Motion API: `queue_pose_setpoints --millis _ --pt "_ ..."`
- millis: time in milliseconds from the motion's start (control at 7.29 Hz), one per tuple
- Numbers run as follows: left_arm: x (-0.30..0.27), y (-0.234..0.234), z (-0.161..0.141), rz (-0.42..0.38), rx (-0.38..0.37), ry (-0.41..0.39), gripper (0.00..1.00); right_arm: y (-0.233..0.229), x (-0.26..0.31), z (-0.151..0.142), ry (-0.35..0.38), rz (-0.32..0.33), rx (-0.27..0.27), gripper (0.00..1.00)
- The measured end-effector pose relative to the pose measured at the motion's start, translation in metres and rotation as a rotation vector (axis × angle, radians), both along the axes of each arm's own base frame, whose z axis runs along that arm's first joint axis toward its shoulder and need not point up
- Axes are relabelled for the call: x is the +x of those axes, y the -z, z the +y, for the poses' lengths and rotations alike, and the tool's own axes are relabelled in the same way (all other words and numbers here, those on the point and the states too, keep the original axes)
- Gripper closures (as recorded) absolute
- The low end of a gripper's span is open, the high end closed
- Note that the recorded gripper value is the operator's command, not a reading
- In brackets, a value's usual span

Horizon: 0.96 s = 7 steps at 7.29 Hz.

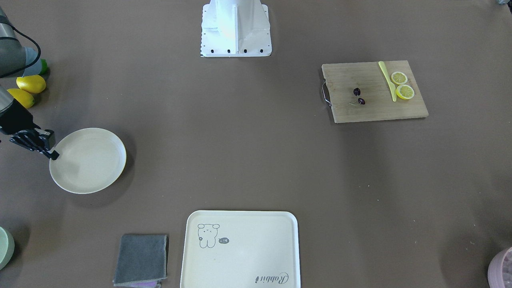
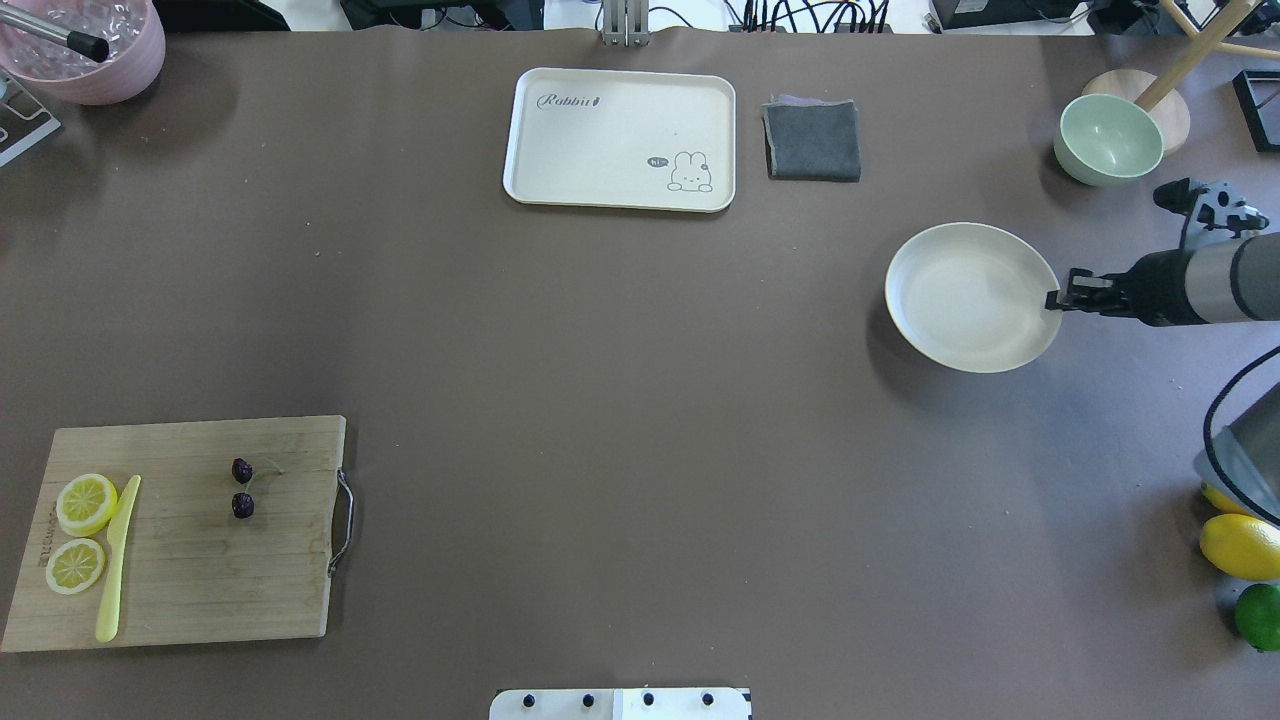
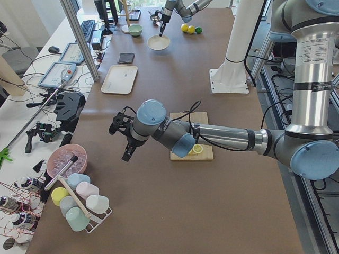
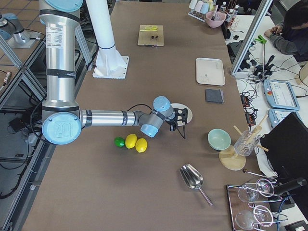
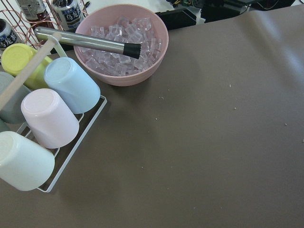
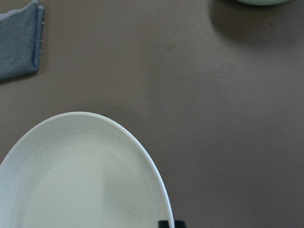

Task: Place red cherry on plate
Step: 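Reach the right gripper to the white plate rim and grasp it, then slide the white plate with the right gripper toward the table center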

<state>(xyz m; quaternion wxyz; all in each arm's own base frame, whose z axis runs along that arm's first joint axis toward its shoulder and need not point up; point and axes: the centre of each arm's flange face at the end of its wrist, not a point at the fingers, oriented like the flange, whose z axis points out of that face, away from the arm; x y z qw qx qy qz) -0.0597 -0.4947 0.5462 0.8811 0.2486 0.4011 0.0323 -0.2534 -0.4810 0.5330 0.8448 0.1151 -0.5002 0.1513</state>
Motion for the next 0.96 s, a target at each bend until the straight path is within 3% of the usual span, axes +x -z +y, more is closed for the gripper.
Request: queue_pose_setpoints --millis 274,685,823,960 --pt "0.0 -0.003 0.002 0.0 -0.004 0.0 0.02 0.091 -0.102 0.001 -0.049 -0.063 -0.048 1.0" --pt "0.001 -0.007 0.001 0.0 -0.01 -0.003 0.02 0.244 -0.264 0.057 -0.122 -0.063 -0.105 1.0" --pt "0.001 -0.008 0.001 -0.001 -0.011 -0.003 0.02 0.274 -0.297 0.083 -0.127 -0.053 -0.106 0.76" --pt "0.001 -0.008 0.001 -0.001 -0.012 -0.002 0.02 0.286 -0.317 0.103 -0.127 -0.043 -0.098 0.16"
